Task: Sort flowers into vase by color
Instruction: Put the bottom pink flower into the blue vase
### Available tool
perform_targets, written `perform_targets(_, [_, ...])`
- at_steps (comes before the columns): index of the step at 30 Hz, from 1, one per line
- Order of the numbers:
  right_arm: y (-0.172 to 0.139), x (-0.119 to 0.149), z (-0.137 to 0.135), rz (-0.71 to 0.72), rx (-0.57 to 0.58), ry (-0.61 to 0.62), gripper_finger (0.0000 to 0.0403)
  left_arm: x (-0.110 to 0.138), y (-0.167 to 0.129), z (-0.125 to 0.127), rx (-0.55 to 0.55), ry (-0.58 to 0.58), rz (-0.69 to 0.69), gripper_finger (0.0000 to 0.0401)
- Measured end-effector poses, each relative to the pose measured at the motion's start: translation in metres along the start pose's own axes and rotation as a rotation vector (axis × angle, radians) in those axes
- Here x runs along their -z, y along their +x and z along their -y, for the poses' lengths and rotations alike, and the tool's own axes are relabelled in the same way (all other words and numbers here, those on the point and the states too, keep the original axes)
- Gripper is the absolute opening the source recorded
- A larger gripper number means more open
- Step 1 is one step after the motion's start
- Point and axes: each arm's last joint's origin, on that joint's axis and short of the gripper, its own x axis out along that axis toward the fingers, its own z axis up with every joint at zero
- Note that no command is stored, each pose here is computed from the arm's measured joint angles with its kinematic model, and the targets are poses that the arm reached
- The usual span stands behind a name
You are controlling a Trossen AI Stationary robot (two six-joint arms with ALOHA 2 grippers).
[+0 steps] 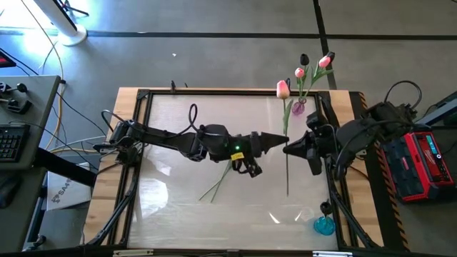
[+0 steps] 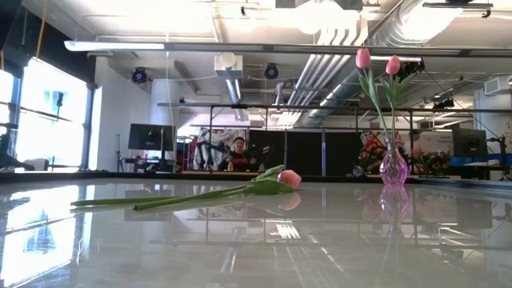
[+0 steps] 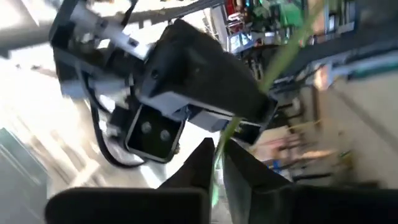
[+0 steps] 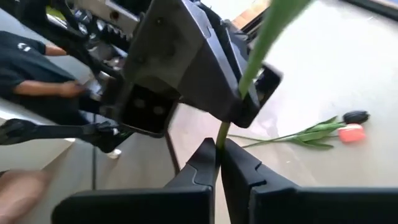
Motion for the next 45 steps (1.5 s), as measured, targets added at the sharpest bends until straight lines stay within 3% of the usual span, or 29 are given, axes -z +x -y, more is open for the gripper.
perform_targets(5, [-0.002,0.004,0.002,0.047,0.077,-0.036,0.0001,-0.001,0.000,-0.001,0.004,-0.257,-0.058,0.0050])
perform_targets(11, [-0.010,0.012,0.006,0.154,0.222,-0.120,0.0000,0.001,-0.002,0.001,0.013,-0.657,-0.194,0.0091])
perform_targets(17, [-0.020,0.021,0.013,0.263,0.353,-0.193,0.0000,0.001,-0.003,0.002,-0.015,-0.961,-0.276,0.0105])
perform_targets(20, [-0.025,0.025,0.013,0.321,0.389,-0.228,0.0000,0.000,-0.004,0.003,-0.035,-1.174,-0.294,0.0106])
perform_targets(29, [-0.039,0.037,0.001,0.523,0.382,-0.308,0.0000,0.008,0.004,0.009,0.079,-1.830,0.018,0.0106])
perform_targets(35, [-0.029,0.048,-0.018,0.587,0.387,-0.361,0.0000,0.027,0.011,0.016,0.094,-2.011,0.082,0.0106])
perform_targets(40, [-0.016,0.054,-0.034,0.593,0.402,-0.426,0.0000,0.030,0.021,0.029,0.178,-2.035,0.275,0.0106])
perform_targets(45, [-0.014,0.053,-0.040,0.609,0.404,-0.435,0.0000,0.020,0.027,0.040,0.208,-2.084,0.330,0.0106])
